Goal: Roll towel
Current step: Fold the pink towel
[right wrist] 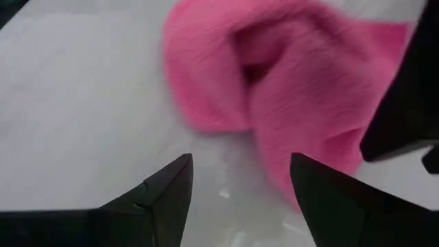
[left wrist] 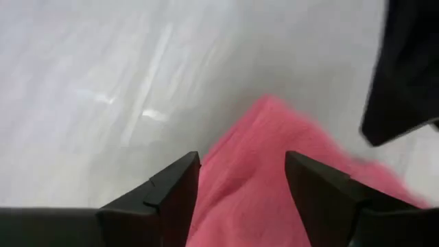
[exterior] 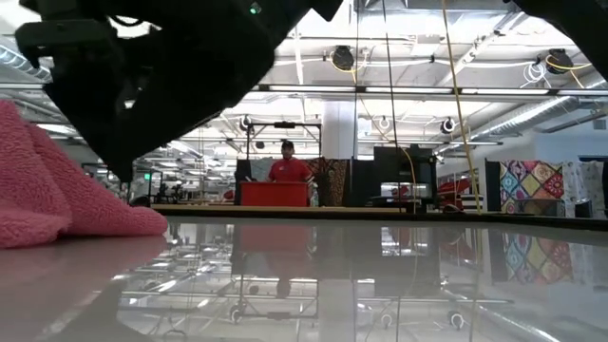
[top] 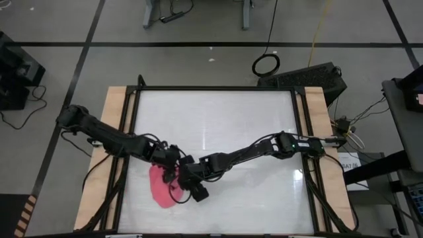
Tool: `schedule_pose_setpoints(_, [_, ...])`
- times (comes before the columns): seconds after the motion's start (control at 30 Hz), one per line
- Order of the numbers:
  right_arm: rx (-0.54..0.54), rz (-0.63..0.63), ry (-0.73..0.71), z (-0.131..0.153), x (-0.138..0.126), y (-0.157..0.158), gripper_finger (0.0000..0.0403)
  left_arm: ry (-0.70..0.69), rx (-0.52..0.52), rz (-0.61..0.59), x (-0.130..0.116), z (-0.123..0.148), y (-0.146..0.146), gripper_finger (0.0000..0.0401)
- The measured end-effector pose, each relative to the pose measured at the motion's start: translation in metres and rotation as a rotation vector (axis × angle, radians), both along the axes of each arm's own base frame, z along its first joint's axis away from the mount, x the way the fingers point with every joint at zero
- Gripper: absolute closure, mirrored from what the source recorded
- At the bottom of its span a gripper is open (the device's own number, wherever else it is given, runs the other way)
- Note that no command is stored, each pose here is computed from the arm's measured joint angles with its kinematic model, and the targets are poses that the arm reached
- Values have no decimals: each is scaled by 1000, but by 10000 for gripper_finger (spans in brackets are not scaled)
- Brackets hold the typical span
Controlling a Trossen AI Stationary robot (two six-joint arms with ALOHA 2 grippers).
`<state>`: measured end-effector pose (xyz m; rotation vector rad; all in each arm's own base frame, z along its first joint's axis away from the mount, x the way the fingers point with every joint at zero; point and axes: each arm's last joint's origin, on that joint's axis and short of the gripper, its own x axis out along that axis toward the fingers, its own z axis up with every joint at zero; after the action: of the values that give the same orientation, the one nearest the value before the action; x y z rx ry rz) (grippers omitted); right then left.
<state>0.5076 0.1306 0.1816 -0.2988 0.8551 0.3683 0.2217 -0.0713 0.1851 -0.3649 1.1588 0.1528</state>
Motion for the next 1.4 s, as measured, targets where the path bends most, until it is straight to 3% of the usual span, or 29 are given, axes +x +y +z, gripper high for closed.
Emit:
schedule_pose_setpoints(0.33, [-17, -45, -131, 8, 9, 0, 167, 224, 140, 16, -23, 67, 9, 177])
schedule_pose_setpoints(0.57, [11, -62, -165, 3, 14, 2, 167, 339, 223, 95, -56, 122, 21, 177])
schedule_pose_setpoints(0.77, [82, -13, -221, -9, 18, 8, 167, 123, 179, 161, -81, 159, 27, 177])
schedule_pose_setpoints(1.03, [92, 33, -249, -14, 16, 26, 168, -200, 186, 184, -93, 178, 24, 177])
schedule_pose_setpoints(1.2, [102, 20, -293, -11, 21, 20, 195, -193, 198, 184, -86, 175, 21, 177])
schedule_pose_setpoints(1.4, [147, 46, -294, -14, 23, 18, 262, -160, 229, 195, -73, 169, 17, 177])
